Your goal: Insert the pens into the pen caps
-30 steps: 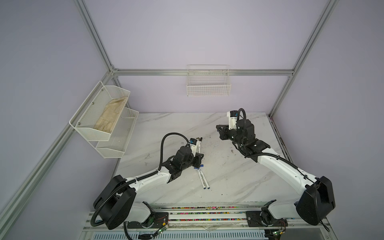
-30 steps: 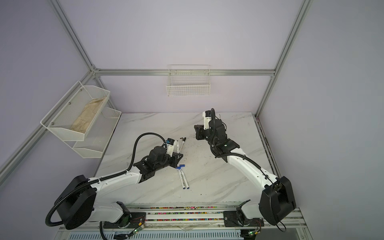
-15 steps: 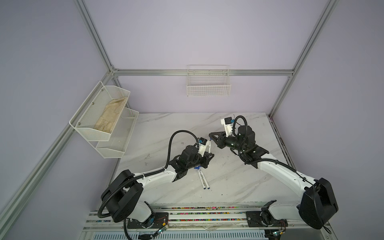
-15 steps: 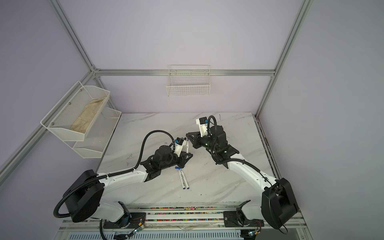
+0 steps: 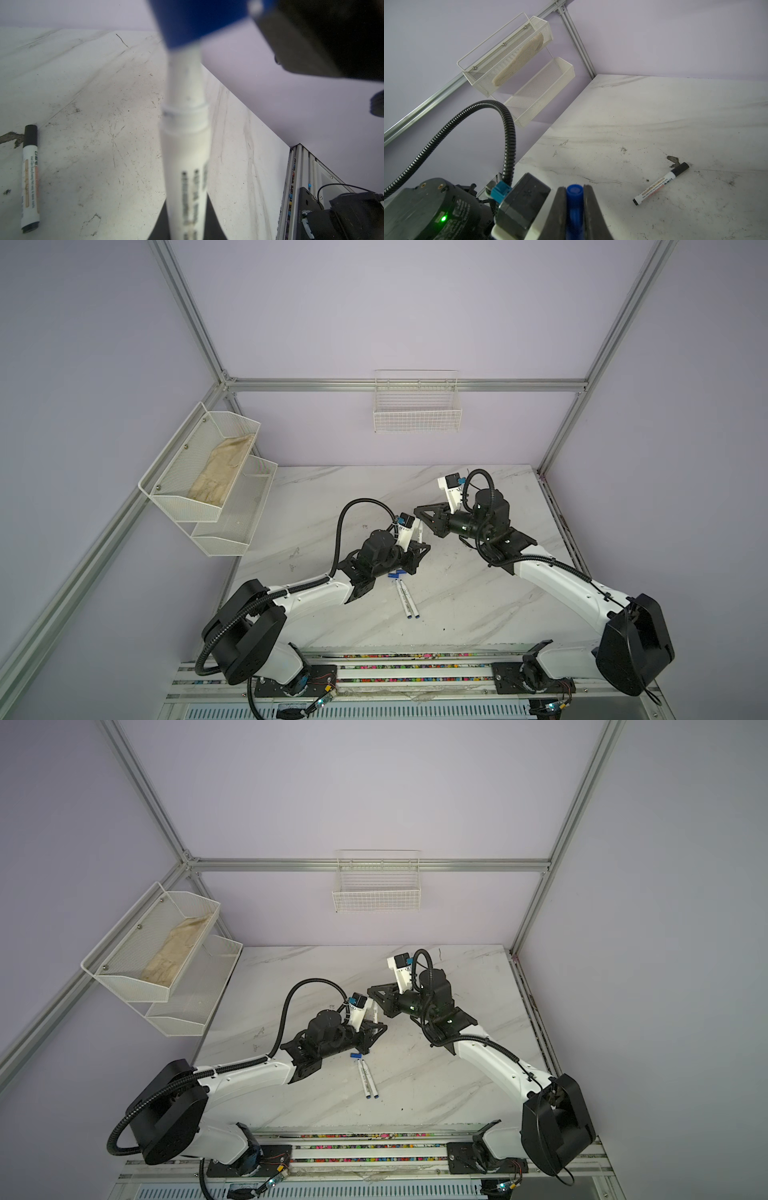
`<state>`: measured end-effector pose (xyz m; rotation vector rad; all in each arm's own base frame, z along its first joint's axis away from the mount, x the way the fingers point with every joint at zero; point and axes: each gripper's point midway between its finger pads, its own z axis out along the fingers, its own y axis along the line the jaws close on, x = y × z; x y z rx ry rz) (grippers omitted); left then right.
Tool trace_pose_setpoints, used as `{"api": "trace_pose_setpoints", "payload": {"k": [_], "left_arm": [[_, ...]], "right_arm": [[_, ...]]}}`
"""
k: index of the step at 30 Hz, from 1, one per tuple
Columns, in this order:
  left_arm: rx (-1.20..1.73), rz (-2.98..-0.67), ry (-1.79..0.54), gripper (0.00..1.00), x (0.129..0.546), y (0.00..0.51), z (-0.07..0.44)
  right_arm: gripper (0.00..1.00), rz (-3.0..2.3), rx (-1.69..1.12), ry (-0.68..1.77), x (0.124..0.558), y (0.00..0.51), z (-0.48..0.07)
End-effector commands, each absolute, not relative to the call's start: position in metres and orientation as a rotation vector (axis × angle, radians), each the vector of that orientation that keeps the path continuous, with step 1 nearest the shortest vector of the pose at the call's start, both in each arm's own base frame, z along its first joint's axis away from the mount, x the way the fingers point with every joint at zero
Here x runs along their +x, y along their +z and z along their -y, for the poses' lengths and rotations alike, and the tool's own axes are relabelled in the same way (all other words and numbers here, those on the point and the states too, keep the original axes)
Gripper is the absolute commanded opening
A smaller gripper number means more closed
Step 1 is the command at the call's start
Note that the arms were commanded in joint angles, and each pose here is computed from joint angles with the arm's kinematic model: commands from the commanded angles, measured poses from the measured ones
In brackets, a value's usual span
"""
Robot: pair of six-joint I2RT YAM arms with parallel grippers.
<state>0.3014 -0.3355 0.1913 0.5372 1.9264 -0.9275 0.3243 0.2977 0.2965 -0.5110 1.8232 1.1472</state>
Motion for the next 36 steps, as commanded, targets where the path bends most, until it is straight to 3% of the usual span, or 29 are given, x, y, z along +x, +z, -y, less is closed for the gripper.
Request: {"api": "trace_pose_setpoints", "payload": {"k": [1,11,36], "left_arm": [[0.531,-1.770,-0.988,0.00,0.309,0.246,0.347],[0.524,-1.808,-1.023,0.00,0.307,0.234,0.350],[0.511,-1.764,-1.004,0.00,0.308,0.246,0.345]], "right_arm": [[0.00,-1.764,-0.521,1.139,0.326,0.315,-0.297],[0.00,-1.705,-0.519,1.128,0.332,0.337,-0.294],[0.00,-1.816,-0.522,1.096,0.329,0.300,-0.289]]}}
